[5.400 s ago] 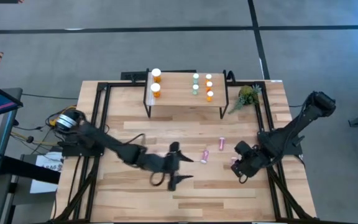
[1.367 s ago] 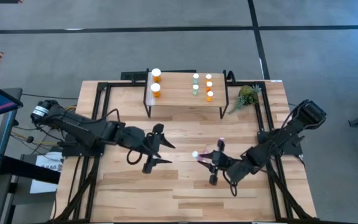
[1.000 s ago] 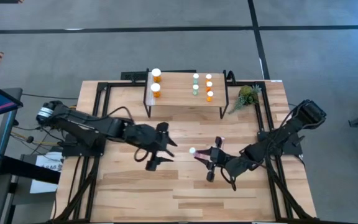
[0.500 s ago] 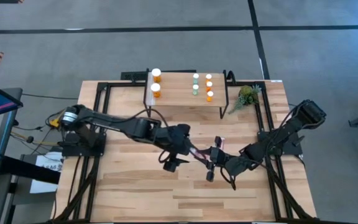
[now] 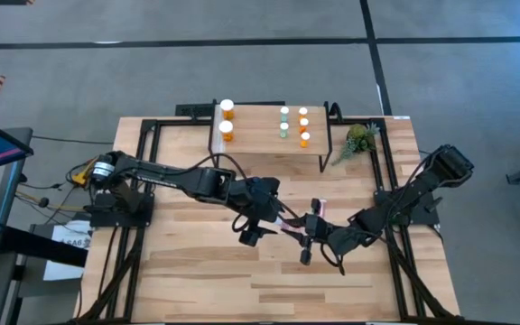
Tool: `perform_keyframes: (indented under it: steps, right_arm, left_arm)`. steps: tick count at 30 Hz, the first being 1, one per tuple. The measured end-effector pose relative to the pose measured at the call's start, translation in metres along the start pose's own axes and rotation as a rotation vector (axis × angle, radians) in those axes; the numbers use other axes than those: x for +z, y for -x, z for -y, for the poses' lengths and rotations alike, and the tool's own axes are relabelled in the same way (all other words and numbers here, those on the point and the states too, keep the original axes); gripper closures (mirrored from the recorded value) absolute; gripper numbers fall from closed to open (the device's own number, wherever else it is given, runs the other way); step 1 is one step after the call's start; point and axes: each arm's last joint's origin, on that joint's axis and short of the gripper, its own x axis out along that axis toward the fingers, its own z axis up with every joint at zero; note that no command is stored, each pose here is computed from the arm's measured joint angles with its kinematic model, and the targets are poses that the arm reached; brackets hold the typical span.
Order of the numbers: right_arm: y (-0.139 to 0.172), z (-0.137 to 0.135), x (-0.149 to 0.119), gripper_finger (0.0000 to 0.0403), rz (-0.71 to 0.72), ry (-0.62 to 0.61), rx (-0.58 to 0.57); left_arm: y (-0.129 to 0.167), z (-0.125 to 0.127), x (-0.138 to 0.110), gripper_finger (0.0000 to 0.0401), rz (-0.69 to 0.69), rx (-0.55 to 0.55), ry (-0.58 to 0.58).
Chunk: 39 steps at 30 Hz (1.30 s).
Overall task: Pick and place medicine bottles onto shelf by color
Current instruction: Put the bottom right pink pill bottle on the shelf
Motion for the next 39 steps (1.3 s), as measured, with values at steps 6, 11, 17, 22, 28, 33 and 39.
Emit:
perform_keyframes:
  steps: [6,11,17,22,28,33,39]
  right_arm:
    - [0.0013,-0.0029,0.002,0.0287,0.013,0.002,0.037]
    - [0.0013,-0.0029,0.002,0.0287,0.012,0.004,0.039]
    - [0.0012,-0.0027,0.002,0.0287,0.012,0.006,0.038]
    - [0.0012,-0.0028,0.002,0.0287,0.012,0.006,0.038]
    - [0.0012,-0.0028,0.0019,0.0286,0.012,0.007,0.038]
    - [0.0012,-0.0028,0.0019,0.0285,0.012,0.007,0.038]
    - [0.0012,-0.0027,0.0019,0.0285,0.012,0.006,0.037]
  left_arm:
    - [0.0,-0.0001,0.0003,0.012,0.003,0.001,-0.001]
    - [0.0,0.0001,-0.0003,0.012,-0.003,0.0,-0.001]
    - [0.0,0.0002,-0.0001,0.0122,-0.002,0.0,-0.001]
    - [-0.0001,0.0015,-0.0005,0.015,-0.006,-0.011,-0.004]
    - [-0.0002,0.0047,-0.0016,0.0197,-0.019,-0.036,-0.007]
    - [0.0,0.0041,-0.0019,0.0224,-0.023,-0.028,-0.007]
    - [0.0,0.0033,-0.0019,0.025,-0.028,0.003,-0.007]
